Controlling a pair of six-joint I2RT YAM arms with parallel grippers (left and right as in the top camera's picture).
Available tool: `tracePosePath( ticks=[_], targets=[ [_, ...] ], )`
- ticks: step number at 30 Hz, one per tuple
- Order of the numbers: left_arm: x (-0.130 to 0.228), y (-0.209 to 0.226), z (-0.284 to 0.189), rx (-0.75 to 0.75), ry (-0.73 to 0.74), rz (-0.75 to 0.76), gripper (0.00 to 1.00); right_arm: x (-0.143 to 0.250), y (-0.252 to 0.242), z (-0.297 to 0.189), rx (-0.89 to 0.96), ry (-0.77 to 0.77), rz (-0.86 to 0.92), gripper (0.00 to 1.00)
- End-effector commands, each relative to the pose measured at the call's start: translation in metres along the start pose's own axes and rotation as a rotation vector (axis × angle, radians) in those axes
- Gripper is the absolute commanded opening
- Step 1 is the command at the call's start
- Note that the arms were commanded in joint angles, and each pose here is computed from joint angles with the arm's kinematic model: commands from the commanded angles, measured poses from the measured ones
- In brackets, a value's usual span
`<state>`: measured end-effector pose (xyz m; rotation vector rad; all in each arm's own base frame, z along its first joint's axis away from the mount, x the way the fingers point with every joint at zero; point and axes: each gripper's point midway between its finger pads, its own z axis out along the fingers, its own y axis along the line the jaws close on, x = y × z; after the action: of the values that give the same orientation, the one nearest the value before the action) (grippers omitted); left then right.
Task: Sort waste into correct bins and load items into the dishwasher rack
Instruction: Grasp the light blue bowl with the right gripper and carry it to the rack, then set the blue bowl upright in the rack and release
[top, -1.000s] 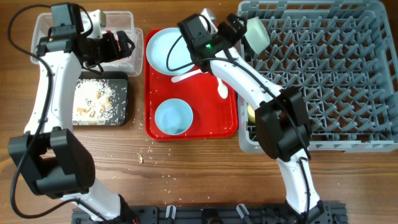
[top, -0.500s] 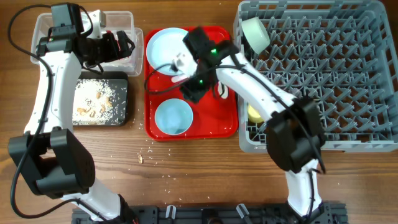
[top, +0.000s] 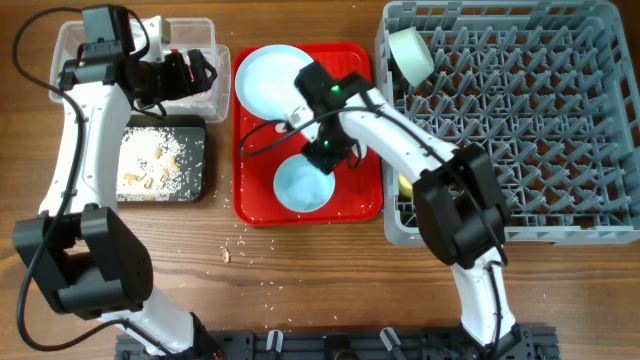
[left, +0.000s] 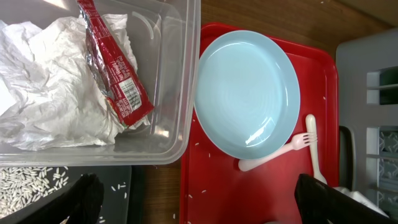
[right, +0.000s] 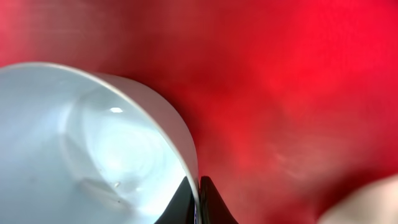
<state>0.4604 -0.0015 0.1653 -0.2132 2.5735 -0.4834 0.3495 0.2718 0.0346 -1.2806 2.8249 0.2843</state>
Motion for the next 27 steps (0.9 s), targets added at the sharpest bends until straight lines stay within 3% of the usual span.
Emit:
tracePosePath(
  ticks=[1,2,4,6,8,10,15,20,27],
  targets=[
    [-0.005,0.0,-0.006,-0.004,-0.021,0.013,1.0,-0.021,-0.041,-0.096,0.166,-0.208,0.202,0.04],
    [-0.005,0.0,-0.006,-0.004,-0.021,0.013,1.0,-0.011,-0.075,-0.159,0.34,-0.329,0.383,0.04],
    [-0.005,0.0,-0.006,-0.004,-0.021,0.013,1.0,0.022,-0.114,-0.228,0.584,-0.453,0.639,0.04],
    [-0.005,0.0,-0.006,-0.004,-0.021,0.013,1.0,0.06,-0.131,-0.278,0.759,-0.534,0.822,0.04],
    [-0.005,0.0,-0.006,-0.004,-0.021,0.013,1.0,0.083,-0.127,-0.3,0.786,-0.591,0.959,0.04],
    [-0.005,0.0,-0.006,-0.004,-0.021,0.013,1.0,0.093,-0.125,-0.283,0.801,-0.518,0.998,0.04],
    [-0.005,0.0,-0.006,-0.004,-0.02,0.012,1.0,0.153,-0.143,-0.249,1.125,-0.182,1.114,0.04],
    [-0.005,0.0,-0.006,-0.004,-0.021,0.013,1.0,0.138,-0.166,-0.215,1.223,-0.075,1.002,0.04],
    [-0.005,0.0,-0.006,-0.004,-0.021,0.013,1.0,0.131,-0.183,-0.228,1.379,0.016,0.795,0.04]
  ],
)
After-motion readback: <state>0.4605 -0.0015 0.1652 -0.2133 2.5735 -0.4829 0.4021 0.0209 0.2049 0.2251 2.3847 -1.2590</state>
